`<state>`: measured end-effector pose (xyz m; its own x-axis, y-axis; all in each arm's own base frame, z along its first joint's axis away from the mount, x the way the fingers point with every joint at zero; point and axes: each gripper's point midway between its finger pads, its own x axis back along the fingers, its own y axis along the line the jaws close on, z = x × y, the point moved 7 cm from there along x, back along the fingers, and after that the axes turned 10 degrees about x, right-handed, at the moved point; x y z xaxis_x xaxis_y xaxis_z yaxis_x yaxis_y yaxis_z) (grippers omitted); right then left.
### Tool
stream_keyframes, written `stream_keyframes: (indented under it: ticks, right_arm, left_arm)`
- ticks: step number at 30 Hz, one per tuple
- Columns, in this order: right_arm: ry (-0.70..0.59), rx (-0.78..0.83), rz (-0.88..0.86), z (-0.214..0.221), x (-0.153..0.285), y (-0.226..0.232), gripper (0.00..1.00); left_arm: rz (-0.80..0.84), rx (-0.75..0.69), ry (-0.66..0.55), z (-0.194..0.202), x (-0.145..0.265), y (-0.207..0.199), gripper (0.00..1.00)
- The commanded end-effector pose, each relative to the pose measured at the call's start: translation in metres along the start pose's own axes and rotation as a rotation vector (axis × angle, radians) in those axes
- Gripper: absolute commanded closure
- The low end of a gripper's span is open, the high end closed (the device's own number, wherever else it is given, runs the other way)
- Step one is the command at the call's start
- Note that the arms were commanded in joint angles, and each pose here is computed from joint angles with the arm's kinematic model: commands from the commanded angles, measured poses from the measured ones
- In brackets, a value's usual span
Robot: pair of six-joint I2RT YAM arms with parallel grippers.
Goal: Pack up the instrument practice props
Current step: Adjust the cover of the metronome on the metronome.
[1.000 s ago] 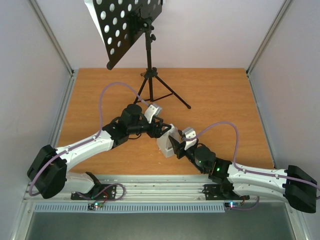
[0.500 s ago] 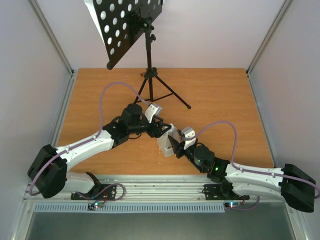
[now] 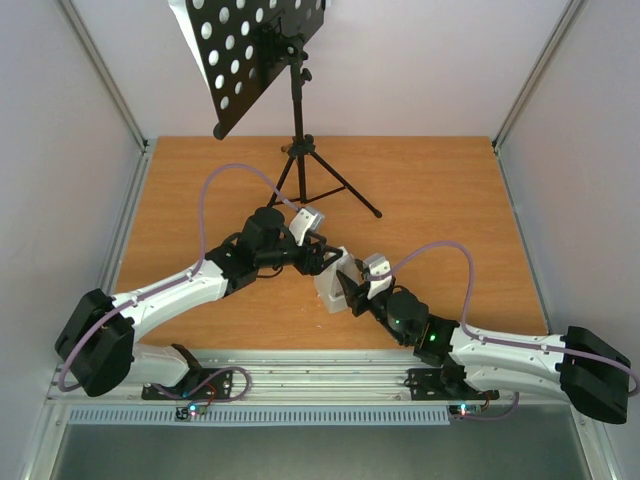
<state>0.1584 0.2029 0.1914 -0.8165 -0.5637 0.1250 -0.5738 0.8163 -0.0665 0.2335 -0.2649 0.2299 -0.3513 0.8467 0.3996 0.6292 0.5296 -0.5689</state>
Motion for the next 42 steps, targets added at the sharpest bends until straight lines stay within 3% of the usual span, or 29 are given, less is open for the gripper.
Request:
stream_keyframes:
  ticks: [1,42]
  right_arm:
    - [-0.002,-0.025,0.01,-0.01,0.001,-0.002,0.53]
    - [-0.076,-0.064,0.055,-0.029,0.005,0.007,0.55]
  left_arm:
    - [-0.019,-0.007,0.047,0.007,-0.005,0.004,0.33]
    - [-0.015,-0.002,0.047,0.007,-0.008,0.004,0.33]
